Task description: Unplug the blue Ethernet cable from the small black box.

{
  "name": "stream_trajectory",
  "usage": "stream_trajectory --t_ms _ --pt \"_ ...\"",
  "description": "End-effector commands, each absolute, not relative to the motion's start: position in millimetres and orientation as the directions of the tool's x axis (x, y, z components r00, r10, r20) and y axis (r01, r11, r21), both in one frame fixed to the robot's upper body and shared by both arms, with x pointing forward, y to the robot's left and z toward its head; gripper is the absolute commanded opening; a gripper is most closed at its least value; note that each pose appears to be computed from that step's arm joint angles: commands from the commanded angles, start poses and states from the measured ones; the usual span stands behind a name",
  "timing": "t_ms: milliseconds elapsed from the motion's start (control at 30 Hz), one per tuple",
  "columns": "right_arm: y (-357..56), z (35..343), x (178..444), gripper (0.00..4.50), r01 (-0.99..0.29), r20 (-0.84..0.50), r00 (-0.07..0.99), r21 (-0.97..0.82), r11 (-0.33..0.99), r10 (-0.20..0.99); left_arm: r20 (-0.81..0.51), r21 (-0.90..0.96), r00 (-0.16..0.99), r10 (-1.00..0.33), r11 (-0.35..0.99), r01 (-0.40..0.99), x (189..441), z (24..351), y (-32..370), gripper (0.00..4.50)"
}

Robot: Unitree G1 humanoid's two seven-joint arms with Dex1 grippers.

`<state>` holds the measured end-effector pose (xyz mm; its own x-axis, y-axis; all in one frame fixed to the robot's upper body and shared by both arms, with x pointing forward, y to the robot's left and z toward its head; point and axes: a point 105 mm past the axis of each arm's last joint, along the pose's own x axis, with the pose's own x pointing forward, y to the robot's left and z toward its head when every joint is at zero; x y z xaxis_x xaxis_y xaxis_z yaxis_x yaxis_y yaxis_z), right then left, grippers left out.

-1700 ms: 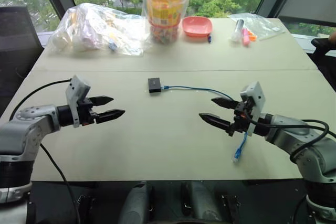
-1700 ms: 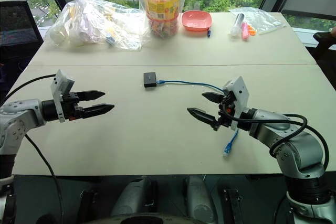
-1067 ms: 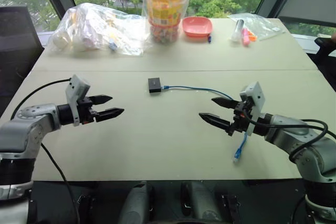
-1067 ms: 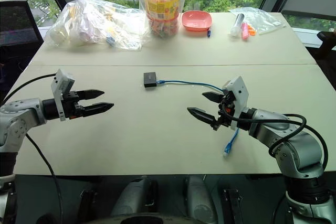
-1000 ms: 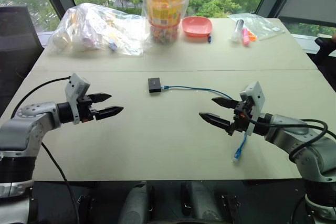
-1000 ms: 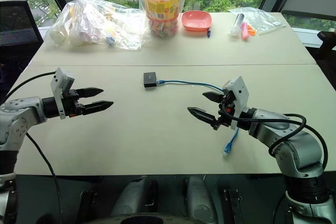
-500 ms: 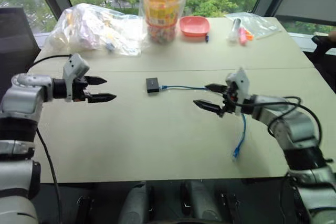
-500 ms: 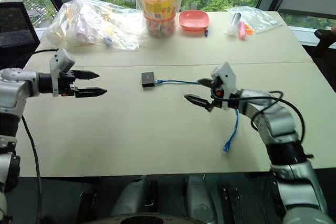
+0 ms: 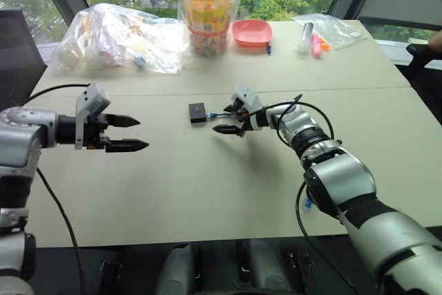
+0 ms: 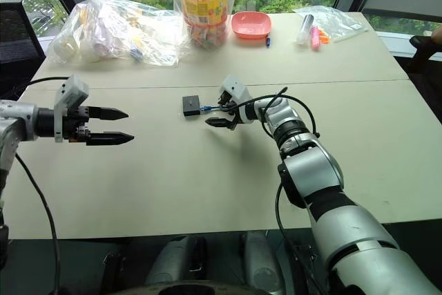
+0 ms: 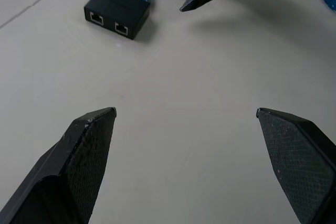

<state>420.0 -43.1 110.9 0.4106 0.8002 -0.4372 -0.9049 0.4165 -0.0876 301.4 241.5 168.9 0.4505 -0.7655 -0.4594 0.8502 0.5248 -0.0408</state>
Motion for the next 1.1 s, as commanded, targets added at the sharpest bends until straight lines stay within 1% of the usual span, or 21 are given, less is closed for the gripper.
stream_trajectory --t_ms 33,133,200,233,267,300,367,400,433,500,533,600,633,667,700,767,800,867,933,1033,1100 --pt "-26 108 419 4.50 -0.907 -0.460 0.411 -0.117 0.405 0.787 -0.429 0.005 0.526 -0.734 0.581 0.814 288 186 249 4.46" --pt "-19 101 422 4.50 -0.888 -0.489 0.455 -0.183 0.423 0.744 -0.441 0.006 0.559 -0.703 0.620 0.785 281 183 253 4.46" --pt "-14 101 420 3.92 -0.894 -0.497 0.443 -0.181 0.410 0.746 -0.443 0.009 0.565 -0.696 0.627 0.779 279 184 253 4.50" --pt "-10 102 418 3.51 -0.903 -0.494 0.425 -0.170 0.395 0.758 -0.444 0.012 0.567 -0.694 0.628 0.778 278 185 253 4.50" --pt "-6 106 417 3.27 -0.910 -0.483 0.411 -0.162 0.382 0.773 -0.442 0.015 0.573 -0.690 0.633 0.774 278 187 254 4.50" --pt "-3 110 416 2.65 -0.915 -0.467 0.401 -0.152 0.375 0.788 -0.441 0.019 0.580 -0.685 0.639 0.769 280 188 255 4.50" --pt "0 114 416 1.64 -0.917 -0.445 0.396 -0.143 0.372 0.804 -0.440 0.023 0.589 -0.678 0.647 0.762 282 189 257 4.50" --pt "0 115 417 1.11 -0.915 -0.438 0.401 -0.147 0.376 0.804 -0.441 0.026 0.590 -0.676 0.647 0.762 284 189 257 4.50" --pt "-4 118 421 0.62 -0.901 -0.428 0.433 -0.177 0.397 0.793 -0.434 0.034 0.595 -0.676 0.647 0.761 288 188 257 4.50" --pt "-17 125 430 0.62 -0.864 -0.414 0.501 -0.283 0.416 0.760 -0.408 0.044 0.608 -0.681 0.651 0.758 299 190 255 4.50" --pt "-22 127 432 0.62 -0.850 -0.410 0.522 -0.327 0.413 0.748 -0.397 0.045 0.612 -0.685 0.651 0.758 304 191 254 4.50" --pt "-45 136 441 0.62 -0.783 -0.386 0.592 -0.482 0.393 0.707 -0.355 0.030 0.618 -0.702 0.652 0.758 319 195 252 4.50" --pt "-49 138 442 0.62 -0.764 -0.378 0.608 -0.517 0.385 0.699 -0.346 0.025 0.617 -0.706 0.651 0.759 323 196 252 4.50" --pt "-66 144 445 0.62 -0.696 -0.354 0.651 -0.631 0.342 0.672 -0.316 0.008 0.618 -0.720 0.649 0.761 335 198 251 4.50" --pt "-76 148 446 0.62 -0.648 -0.337 0.672 -0.698 0.304 0.659 -0.300 -0.003 0.615 -0.730 0.645 0.764 342 199 249 4.50" --pt "-98 159 441 0.62 -0.517 -0.288 0.704 -0.834 0.191 0.649 -0.235 -0.063 0.572 -0.786 0.599 0.798 359 208 235 4.50" --pt "-103 170 435 0.62 -0.464 -0.230 0.701 -0.866 0.187 0.675 -0.181 -0.113 0.532 -0.827 0.555 0.824 368 214 221 4.50" --pt "-110 186 425 0.62 -0.417 -0.145 0.694 -0.879 0.230 0.705 -0.124 -0.169 0.466 -0.876 0.481 0.860 383 219 196 4.50" --pt "-111 182 417 0.62 -0.438 -0.157 0.680 -0.870 0.226 0.716 -0.148 -0.164 0.441 -0.885 0.462 0.871 393 212 183 4.50" --pt "-104 174 412 0.62 -0.567 -0.149 0.647 -0.750 0.341 0.747 -0.184 -0.152 0.402 -0.897 0.430 0.890 396 204 175 4.50" --pt "-97 175 415 0.62 -0.637 -0.120 0.633 -0.643 0.426 0.765 -0.198 -0.141 0.382 -0.903 0.411 0.900 395 203 175 4.50"
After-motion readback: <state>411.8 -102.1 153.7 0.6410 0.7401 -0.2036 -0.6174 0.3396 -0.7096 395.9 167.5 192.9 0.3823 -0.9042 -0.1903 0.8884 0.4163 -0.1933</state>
